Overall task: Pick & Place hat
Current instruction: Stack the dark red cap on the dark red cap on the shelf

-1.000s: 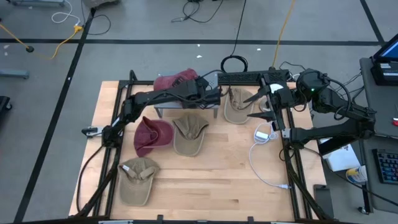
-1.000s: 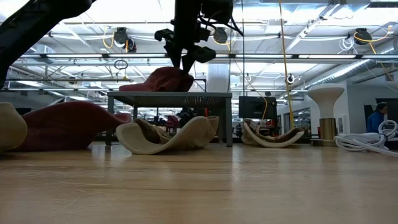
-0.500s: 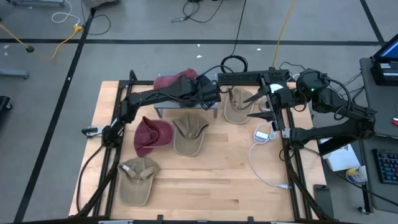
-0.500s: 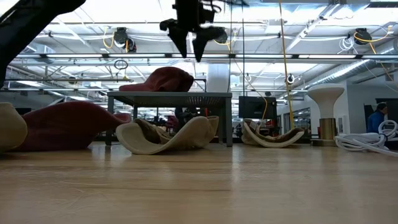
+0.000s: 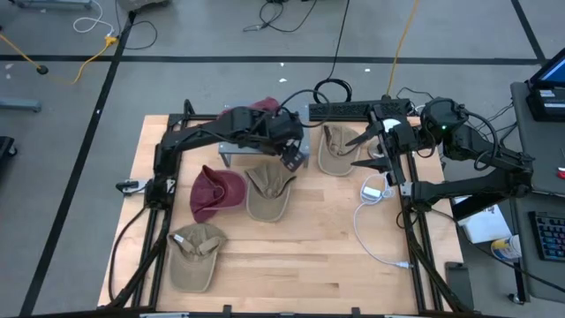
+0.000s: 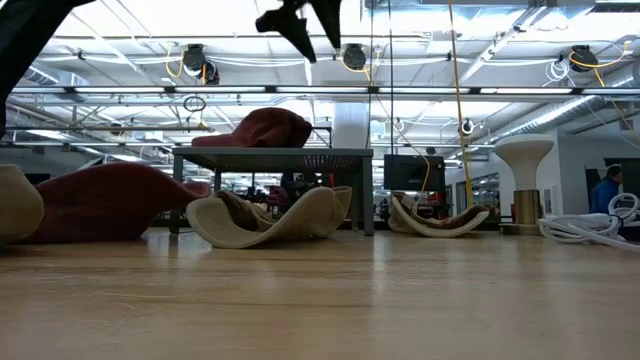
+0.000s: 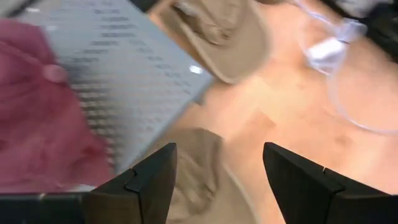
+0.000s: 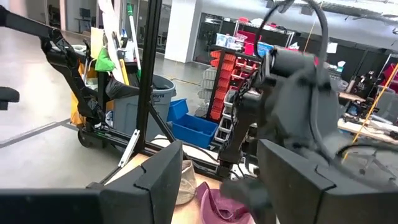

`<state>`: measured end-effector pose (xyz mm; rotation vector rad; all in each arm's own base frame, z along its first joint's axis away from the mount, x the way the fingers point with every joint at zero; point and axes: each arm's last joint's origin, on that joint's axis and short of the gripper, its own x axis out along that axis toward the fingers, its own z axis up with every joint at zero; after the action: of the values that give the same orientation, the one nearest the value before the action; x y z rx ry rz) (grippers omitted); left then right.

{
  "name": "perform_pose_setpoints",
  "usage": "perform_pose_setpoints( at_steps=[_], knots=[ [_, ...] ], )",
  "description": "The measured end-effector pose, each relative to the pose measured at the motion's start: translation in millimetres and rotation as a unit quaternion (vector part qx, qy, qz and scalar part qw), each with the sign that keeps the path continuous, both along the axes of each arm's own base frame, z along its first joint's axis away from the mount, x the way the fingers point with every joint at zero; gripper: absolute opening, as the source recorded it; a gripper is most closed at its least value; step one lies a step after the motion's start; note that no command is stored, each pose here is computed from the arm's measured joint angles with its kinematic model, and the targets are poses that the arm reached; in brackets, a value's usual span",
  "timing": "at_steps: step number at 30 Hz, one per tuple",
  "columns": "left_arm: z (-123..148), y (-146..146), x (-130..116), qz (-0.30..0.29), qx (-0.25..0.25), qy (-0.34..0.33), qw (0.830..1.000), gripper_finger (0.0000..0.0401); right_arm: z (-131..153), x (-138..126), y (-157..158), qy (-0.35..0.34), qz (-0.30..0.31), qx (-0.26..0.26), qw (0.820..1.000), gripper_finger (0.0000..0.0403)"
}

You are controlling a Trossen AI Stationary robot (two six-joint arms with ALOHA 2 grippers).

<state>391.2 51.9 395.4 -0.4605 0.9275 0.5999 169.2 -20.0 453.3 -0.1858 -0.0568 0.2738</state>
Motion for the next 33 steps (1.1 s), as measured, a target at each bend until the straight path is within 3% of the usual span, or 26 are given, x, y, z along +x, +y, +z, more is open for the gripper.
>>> perform_pose_setpoints(
  at_steps=[9,14,20,27,33],
  knots=[
    [16.8,-16.1,-15.2,-0.094,-0.036,-0.009,0.995,0.0258,-2.7,0.1,-0.1,0.019,-0.001,0.019,1.000,0.0201],
    [10.6,-31.6,-29.9,-0.114,-0.047,0.075,0.990,0.0260,-8.7,-0.1,-0.1,0.050,-0.002,0.025,0.998,0.0201],
    [1.6,-55.4,-32.2,-0.169,-0.015,0.105,0.980,0.0248,-13.3,3.2,-1.7,0.071,-0.022,0.029,0.997,0.0201],
    [-24.5,-71.2,-33.1,-0.203,0.010,0.168,0.965,0.0249,-17.9,12.7,-4.7,0.085,-0.042,0.031,0.995,0.0201],
    [-60.0,-78.5,-37.6,-0.222,0.043,0.250,0.941,0.0278,-25.2,26.6,-8.1,0.118,-0.058,0.087,0.988,0.0201]
  ],
)
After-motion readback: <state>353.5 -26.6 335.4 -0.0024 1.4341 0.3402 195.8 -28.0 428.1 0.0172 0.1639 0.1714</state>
